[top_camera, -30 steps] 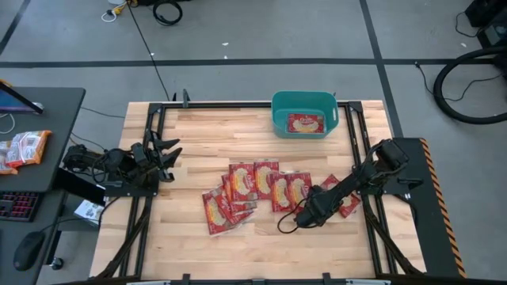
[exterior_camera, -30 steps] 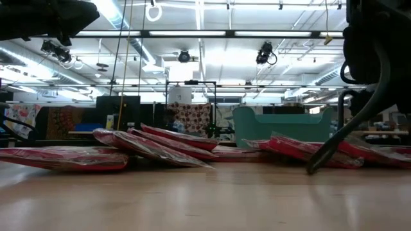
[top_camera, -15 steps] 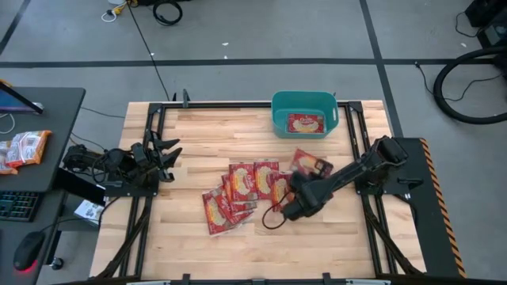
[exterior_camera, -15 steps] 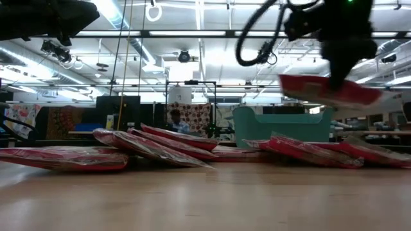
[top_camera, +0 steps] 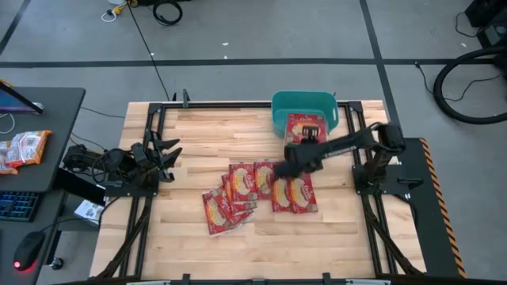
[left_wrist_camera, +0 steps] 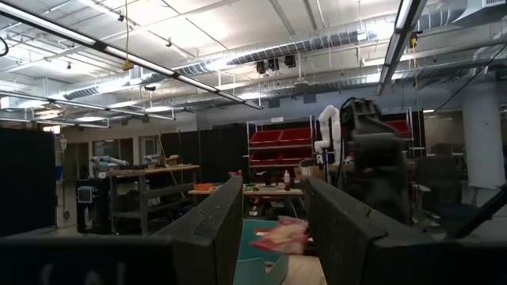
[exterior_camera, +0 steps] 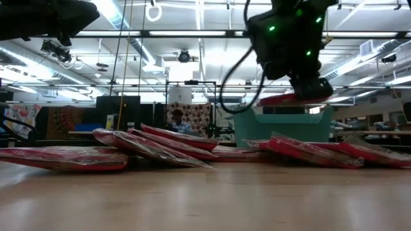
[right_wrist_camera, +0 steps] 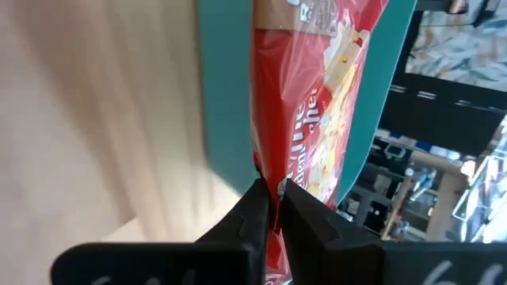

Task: Sort popcorn bags into baskets
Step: Put the popcorn bag into the green bin

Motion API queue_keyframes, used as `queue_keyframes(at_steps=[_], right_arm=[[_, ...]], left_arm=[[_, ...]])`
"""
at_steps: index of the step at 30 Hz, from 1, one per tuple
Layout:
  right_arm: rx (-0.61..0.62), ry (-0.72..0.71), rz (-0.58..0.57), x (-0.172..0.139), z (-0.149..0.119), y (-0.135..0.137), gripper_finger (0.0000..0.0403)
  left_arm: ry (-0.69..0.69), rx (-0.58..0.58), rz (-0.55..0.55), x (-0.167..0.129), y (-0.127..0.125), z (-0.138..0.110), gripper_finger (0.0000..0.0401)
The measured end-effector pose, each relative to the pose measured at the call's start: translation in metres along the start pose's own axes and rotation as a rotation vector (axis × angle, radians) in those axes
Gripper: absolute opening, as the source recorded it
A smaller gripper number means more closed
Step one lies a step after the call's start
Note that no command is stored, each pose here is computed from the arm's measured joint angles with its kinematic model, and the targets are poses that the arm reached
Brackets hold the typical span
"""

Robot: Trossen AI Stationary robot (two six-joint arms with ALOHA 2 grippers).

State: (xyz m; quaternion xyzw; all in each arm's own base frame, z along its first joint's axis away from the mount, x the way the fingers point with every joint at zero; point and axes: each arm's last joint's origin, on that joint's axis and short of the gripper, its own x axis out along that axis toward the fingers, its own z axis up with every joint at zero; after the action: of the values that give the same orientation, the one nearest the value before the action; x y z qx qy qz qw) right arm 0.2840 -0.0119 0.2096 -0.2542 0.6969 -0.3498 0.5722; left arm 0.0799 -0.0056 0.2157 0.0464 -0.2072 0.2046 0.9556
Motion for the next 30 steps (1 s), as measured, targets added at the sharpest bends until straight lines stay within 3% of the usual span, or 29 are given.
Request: queue_keyframes(at_steps=[7,14,19,30], right_arm=[[0.010,-0.033,0.074,0.040,0.002,-0.035,0.0035],[-0.074,-0.095,0.127,0.078,0.006,-0.045,0.0036],[-0.033,-0.110,0.165,0.104,0.007,-0.054,0.0041],[0.052,-0.111,0.255,0.117,0.005,-0.063,0.0114]], left_arm=[[0.000,0.002,0.000,0.000,0.000,0.000,0.0144],[0.000,0.002,0.000,0.000,0.000,0.000,0.0144],[0.000,0.003,0.000,0.000,0.000,0.000,0.0144],[0.000,0.008,0.000,0.000,0.000,0.000,0.0144]])
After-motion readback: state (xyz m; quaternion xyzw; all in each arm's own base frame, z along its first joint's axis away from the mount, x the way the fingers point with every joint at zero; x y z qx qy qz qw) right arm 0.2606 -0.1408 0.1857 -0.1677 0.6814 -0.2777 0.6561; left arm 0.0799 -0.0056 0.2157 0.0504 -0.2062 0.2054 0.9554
